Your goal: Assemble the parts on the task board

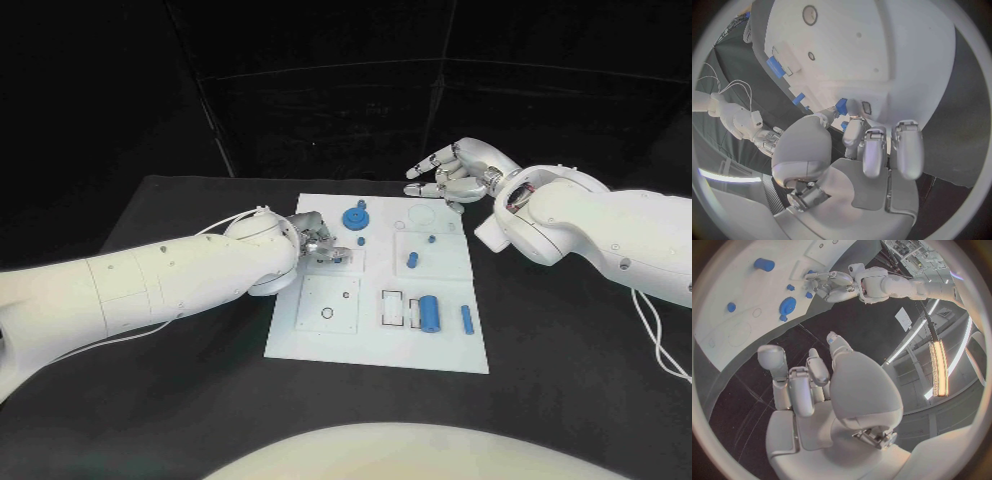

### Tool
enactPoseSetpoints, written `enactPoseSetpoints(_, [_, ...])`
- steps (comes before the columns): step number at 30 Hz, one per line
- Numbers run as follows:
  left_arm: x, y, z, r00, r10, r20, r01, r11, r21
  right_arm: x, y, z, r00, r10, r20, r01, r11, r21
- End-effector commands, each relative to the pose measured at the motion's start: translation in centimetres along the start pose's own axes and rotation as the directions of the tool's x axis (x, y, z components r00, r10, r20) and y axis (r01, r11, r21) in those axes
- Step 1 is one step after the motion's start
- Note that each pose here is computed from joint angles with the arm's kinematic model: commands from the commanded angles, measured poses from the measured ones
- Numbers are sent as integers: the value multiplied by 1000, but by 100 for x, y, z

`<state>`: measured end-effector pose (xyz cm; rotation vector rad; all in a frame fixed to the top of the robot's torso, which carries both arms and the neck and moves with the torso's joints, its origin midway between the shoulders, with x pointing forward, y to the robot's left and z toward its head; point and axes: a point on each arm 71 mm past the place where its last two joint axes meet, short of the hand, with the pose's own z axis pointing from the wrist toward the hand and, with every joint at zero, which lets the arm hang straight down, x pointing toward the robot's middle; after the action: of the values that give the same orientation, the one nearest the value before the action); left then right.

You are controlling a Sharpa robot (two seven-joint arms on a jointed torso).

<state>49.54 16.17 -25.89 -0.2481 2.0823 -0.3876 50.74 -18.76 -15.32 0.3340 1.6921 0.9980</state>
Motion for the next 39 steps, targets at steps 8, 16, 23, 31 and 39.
enactPoseSetpoints(8, [-79, -27, -56, 999, -35, 14, 34, 999, 6, -17, 6, 7, 1000, 9, 8, -9, 1000, -10])
enactPoseSetpoints(16, [-264, -162, -120, 994, -100, 38, 98, 994, 55, -38, -17, 10, 1000, 13, 15, -13, 1000, -6])
enactPoseSetpoints(23, [-490, -160, -149, 992, -124, -14, 124, 991, 41, -51, -32, 13, 1000, 17, 18, -17, 1000, -5])
enactPoseSetpoints(31, [-915, -67, -45, 995, -71, -66, 69, 997, -30, -54, -41, 18, 1000, 17, 18, -17, 1000, -1])
enactPoseSetpoints(39, [-1185, 46, 192, 996, -60, -71, 52, 993, -109, -46, -36, 27, 1000, 18, 16, -18, 1000, 0])
